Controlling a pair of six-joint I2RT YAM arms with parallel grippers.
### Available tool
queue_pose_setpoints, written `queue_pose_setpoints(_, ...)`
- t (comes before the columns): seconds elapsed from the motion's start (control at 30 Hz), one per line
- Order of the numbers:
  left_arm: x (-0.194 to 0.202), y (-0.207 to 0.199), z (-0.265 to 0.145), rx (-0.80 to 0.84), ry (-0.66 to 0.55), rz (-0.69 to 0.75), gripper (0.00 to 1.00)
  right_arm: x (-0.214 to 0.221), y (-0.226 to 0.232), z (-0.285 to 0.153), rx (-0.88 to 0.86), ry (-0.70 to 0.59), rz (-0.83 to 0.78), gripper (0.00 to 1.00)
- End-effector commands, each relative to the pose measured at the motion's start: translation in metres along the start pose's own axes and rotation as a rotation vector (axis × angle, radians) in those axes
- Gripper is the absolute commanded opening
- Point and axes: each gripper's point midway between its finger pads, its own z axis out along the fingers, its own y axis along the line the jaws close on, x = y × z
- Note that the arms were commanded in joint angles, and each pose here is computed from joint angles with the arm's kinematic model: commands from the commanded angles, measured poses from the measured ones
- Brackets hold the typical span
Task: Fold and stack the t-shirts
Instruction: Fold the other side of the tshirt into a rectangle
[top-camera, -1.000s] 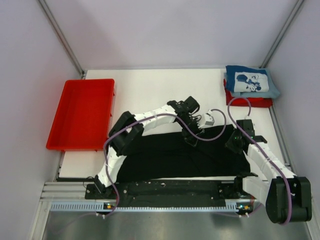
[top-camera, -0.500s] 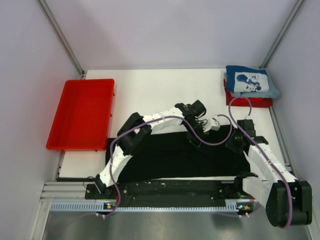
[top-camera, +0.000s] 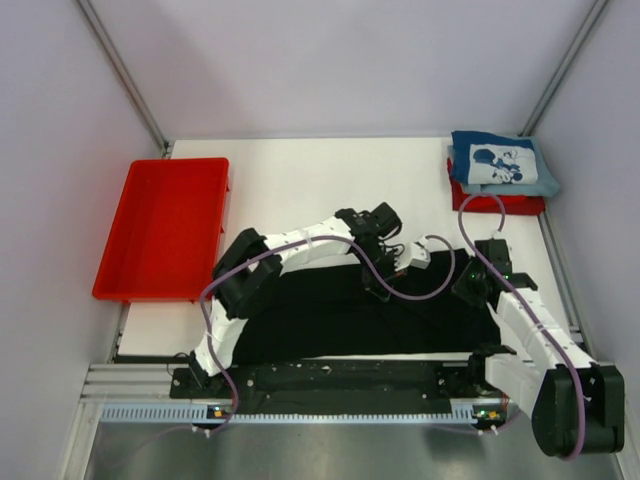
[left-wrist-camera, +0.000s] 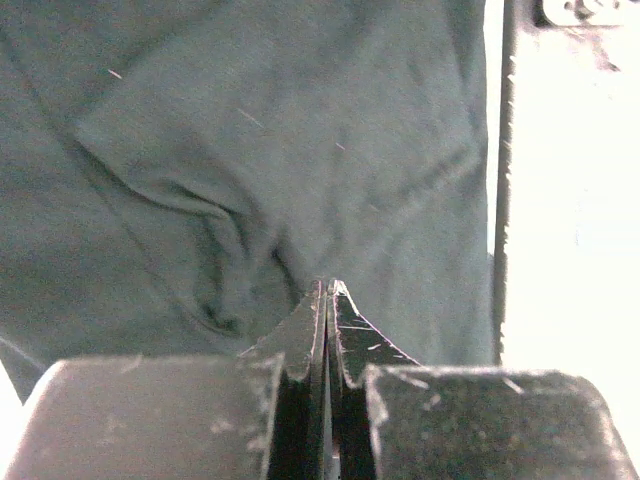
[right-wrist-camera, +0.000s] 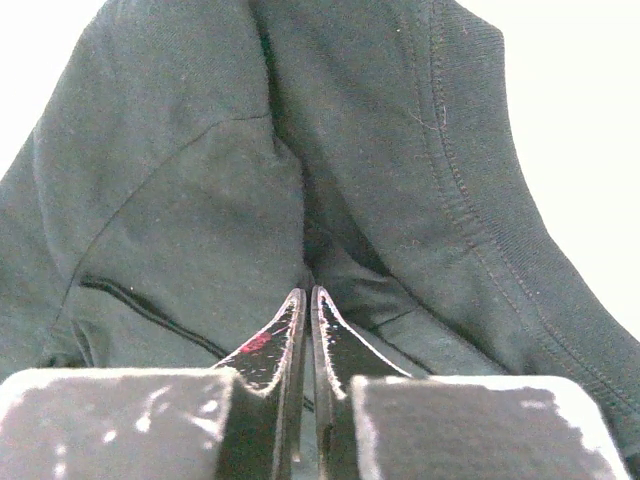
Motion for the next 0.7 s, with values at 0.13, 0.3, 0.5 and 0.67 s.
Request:
queue_pose_setpoints(0.13, -0.006, -0.028, -0.021, 0.022, -0.057, 0.072, 0.0, -0.017, 0.022, -0.018, -0.064, -0.003, -0.001, 0.47)
queue_pose_setpoints(0.3, -0.039, -0.018, -0.027, -0.018, -0.134, 0.092, 0.35, -0.022, 0.023, -0.041, -0.047, 0.002, 0.033, 0.56)
queue_pose_setpoints(0.5, -0.062, 0.006, -0.009, -0.039, -0.188, -0.039, 0.41, 0.019, 0.012, -0.054, -0.032, 0.126, 0.177, 0.52)
queue_pose_setpoints(0.67, -0.076, 0.026, 0.006, -0.048, -0.211, -0.096, 0.41, 0.047, -0.005, -0.043, 0.023, 0.14, 0.395, 0.47)
